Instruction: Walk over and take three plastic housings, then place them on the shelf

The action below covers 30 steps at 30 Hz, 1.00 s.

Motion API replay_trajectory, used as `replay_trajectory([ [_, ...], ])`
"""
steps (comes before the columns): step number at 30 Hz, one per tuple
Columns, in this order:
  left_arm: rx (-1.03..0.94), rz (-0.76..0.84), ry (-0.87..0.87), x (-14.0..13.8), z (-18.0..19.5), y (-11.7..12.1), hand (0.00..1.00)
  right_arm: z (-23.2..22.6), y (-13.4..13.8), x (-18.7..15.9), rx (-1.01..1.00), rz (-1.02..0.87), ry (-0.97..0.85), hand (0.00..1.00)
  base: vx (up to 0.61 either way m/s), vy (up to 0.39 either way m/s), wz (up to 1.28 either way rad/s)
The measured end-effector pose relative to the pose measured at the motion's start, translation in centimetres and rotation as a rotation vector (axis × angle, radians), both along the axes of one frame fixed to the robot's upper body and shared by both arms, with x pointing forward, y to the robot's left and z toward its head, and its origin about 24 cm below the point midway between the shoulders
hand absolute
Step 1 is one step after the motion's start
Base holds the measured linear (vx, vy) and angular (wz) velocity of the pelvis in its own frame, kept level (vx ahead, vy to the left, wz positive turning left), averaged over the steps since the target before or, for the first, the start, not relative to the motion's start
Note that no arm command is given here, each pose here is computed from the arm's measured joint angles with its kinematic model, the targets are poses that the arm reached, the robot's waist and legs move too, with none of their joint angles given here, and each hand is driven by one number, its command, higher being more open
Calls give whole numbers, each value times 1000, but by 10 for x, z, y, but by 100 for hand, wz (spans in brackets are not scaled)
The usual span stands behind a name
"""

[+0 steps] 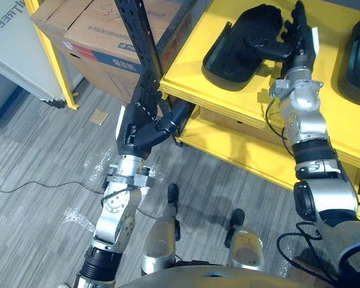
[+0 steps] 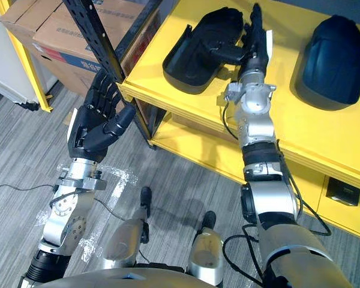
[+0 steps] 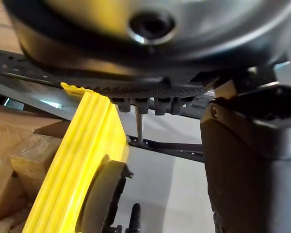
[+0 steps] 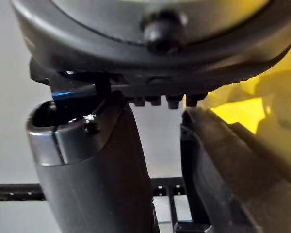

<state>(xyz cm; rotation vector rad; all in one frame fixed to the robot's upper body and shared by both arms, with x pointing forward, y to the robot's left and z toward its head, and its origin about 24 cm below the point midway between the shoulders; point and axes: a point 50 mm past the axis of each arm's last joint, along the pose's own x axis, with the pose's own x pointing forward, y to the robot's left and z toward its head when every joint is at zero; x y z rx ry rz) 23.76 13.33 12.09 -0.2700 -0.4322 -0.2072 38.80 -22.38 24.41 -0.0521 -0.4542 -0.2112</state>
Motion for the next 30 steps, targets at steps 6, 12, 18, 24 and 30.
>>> replay_trajectory([
  [6,111,-12,-42,-2,2,-5,100,21,-3,-10,21,-65,-143,100,27,-49,-3],
  [12,163,21,-100,5,14,-5,100,41,22,-72,-125,48,-482,100,38,-37,-22],
  [18,259,87,-80,13,11,-3,100,19,35,-133,-187,139,-629,100,-19,-30,-29],
  [24,377,292,52,24,-10,22,100,-22,16,-161,-65,179,-527,100,11,-19,-24],
  [30,495,559,14,23,-4,42,100,-54,5,-179,-7,148,-414,100,47,-24,-17],
])
